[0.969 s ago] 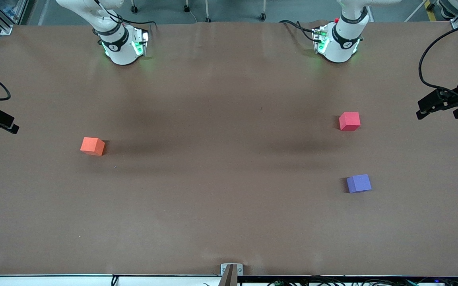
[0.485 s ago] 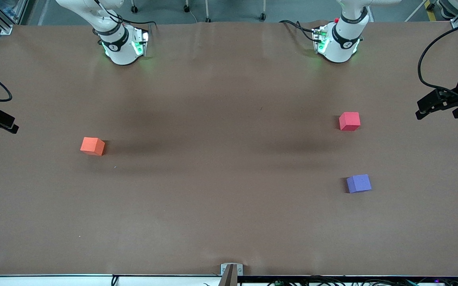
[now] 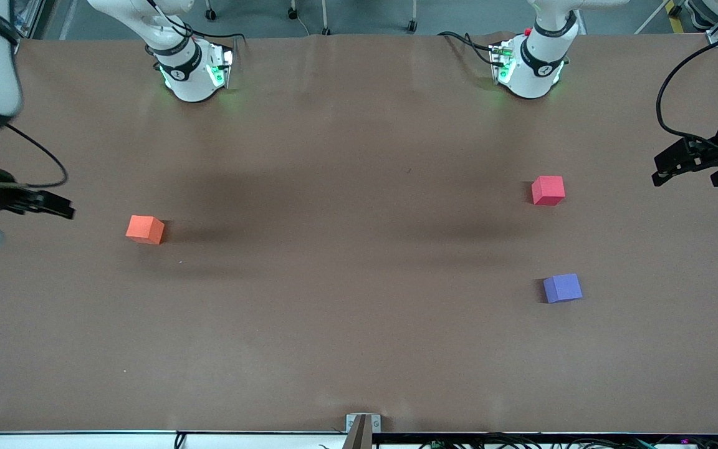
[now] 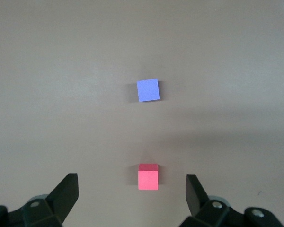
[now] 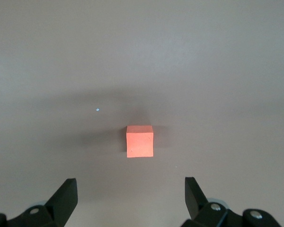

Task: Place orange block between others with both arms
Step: 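Reach the right gripper down to the orange cube and grasp it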

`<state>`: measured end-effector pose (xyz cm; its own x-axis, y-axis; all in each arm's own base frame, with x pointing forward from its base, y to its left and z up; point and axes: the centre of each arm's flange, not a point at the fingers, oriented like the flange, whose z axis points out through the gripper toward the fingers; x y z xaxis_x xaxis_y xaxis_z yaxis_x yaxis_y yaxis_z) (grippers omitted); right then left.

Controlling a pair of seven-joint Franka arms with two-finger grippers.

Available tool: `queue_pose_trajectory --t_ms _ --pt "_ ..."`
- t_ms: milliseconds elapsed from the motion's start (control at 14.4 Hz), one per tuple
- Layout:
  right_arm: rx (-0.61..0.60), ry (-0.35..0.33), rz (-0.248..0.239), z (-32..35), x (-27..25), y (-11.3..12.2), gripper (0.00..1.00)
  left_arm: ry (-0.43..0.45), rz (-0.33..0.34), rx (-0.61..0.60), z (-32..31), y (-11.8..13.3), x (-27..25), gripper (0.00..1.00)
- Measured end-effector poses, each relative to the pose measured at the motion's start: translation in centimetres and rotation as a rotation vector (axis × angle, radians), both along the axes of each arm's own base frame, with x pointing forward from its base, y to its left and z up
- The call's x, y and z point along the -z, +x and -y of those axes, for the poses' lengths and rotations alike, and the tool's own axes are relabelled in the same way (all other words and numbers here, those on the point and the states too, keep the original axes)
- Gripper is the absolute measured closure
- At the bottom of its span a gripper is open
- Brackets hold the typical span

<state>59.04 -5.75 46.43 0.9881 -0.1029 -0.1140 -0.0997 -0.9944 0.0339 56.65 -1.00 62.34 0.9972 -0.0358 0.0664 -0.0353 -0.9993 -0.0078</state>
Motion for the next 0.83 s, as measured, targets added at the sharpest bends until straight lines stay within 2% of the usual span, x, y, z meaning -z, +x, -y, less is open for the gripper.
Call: queue_pose_trajectory --t_ms 485,623,831 --pt "0.019 0.006 -0.158 1.3 15.0 -0.6 0.00 0.000 -0.002 0.001 0.0 0.0 0.1 0.00" --pt "0.021 0.005 -0.167 1.5 18.4 -1.0 0.00 0.000 -0.002 0.001 0.0 0.0 0.1 0.00" --pt "0.012 0.005 -0.147 1.4 22.5 -2.8 0.00 0.000 -0.002 0.001 0.0 0.0 0.1 0.00"
